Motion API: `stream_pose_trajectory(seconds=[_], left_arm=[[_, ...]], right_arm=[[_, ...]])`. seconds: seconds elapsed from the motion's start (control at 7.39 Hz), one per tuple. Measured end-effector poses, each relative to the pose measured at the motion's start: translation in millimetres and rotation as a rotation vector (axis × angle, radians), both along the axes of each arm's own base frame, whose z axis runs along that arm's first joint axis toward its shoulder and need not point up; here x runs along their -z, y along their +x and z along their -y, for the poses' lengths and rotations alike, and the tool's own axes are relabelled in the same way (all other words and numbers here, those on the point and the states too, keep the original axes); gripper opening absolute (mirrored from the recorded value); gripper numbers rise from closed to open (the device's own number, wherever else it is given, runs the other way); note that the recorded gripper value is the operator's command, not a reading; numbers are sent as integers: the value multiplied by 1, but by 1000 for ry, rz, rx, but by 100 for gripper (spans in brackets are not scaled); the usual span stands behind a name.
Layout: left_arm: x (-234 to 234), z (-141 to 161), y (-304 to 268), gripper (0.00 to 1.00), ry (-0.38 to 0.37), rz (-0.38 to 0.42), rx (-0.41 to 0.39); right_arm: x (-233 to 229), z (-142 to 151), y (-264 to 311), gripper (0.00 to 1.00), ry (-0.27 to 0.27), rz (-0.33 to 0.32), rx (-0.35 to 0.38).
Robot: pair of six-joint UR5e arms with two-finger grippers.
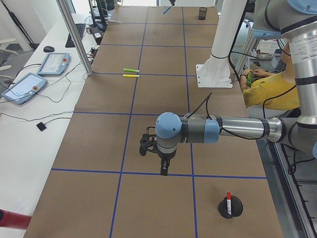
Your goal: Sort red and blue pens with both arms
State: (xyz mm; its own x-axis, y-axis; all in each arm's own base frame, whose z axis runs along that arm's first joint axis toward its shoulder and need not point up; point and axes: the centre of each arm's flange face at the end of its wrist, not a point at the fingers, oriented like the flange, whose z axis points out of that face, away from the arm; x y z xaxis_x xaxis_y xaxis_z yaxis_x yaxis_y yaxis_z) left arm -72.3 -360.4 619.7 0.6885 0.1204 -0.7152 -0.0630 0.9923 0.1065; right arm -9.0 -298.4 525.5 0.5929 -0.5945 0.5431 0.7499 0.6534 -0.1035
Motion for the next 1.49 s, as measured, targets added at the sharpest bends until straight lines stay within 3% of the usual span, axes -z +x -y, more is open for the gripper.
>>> stream_pose_trajectory(seconds=[0.27, 0.54, 0.95, 1.49], left_arm=[[-2, -7, 0, 100, 10, 0, 0], [-11, -23, 1, 100, 32, 1, 2], [-13, -28, 1, 100, 40, 2, 2], [-10, -29, 0, 100, 51, 3, 5]], right_arm=[[-30, -66, 32, 0, -108, -40, 78], [-52, -119, 54, 0, -172, -53, 106], [-105, -189, 81, 0, -212, -100, 142], [-194, -240, 100, 0, -205, -125, 162]])
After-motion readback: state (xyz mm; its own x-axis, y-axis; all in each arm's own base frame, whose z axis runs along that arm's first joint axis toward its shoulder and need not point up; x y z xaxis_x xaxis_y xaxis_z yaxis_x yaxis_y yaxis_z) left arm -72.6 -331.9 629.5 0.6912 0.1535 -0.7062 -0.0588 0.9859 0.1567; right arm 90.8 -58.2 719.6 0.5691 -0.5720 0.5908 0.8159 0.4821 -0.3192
